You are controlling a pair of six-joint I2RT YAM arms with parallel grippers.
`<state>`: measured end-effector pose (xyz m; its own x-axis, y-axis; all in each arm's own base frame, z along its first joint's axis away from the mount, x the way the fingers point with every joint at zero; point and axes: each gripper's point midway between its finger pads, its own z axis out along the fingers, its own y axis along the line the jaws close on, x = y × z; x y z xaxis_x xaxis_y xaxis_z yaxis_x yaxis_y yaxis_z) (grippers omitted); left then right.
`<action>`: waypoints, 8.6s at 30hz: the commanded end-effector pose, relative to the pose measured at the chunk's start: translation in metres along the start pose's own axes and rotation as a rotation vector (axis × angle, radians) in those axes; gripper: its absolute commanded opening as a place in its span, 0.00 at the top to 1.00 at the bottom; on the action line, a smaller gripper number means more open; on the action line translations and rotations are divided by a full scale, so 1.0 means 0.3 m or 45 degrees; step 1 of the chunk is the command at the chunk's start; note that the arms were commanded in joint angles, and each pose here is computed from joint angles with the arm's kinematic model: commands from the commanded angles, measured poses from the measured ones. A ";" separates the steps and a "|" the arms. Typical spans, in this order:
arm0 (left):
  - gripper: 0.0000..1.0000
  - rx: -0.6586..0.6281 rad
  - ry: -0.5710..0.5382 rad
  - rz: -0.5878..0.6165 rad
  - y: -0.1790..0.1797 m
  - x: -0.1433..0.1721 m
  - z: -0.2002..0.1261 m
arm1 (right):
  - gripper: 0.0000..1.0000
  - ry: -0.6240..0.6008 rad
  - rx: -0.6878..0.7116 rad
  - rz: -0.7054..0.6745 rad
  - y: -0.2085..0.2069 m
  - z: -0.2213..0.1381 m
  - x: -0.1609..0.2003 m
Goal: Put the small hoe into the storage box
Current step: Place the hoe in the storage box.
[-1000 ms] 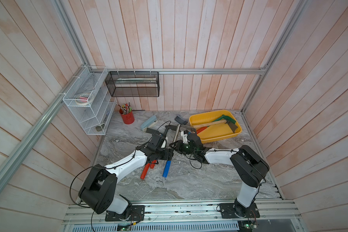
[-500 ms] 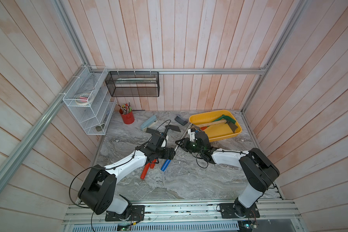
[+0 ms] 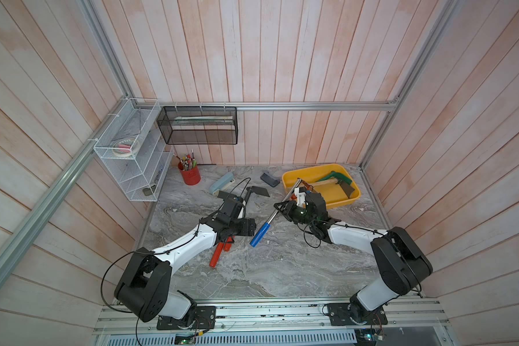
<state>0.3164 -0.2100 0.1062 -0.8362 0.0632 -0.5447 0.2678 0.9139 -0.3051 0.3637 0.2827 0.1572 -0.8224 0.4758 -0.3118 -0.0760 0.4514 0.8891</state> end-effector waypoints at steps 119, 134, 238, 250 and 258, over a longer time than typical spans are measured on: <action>0.12 -0.109 0.025 -0.038 0.075 0.060 -0.031 | 1.00 -0.480 -0.086 0.603 -0.414 -0.256 -0.732; 0.12 -0.127 0.029 -0.037 0.087 0.071 -0.032 | 1.00 -0.483 -0.071 0.620 -0.460 -0.229 -0.764; 0.12 -0.163 0.025 -0.026 0.110 0.083 -0.043 | 0.53 -0.487 0.033 0.584 -0.524 -0.297 -0.820; 0.12 -0.161 0.021 -0.025 0.110 0.080 -0.043 | 0.53 -0.491 0.004 0.572 -0.478 -0.324 -0.825; 0.12 -0.159 0.021 -0.024 0.110 0.081 -0.042 | 0.53 -0.508 -0.012 0.562 -0.452 -0.352 -0.845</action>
<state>0.3001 -0.1797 0.0936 -0.8527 0.0490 -0.5202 0.1982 0.9515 -0.2353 0.5241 0.0242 0.1215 -0.4924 0.8698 0.0302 0.2878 0.1300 0.9488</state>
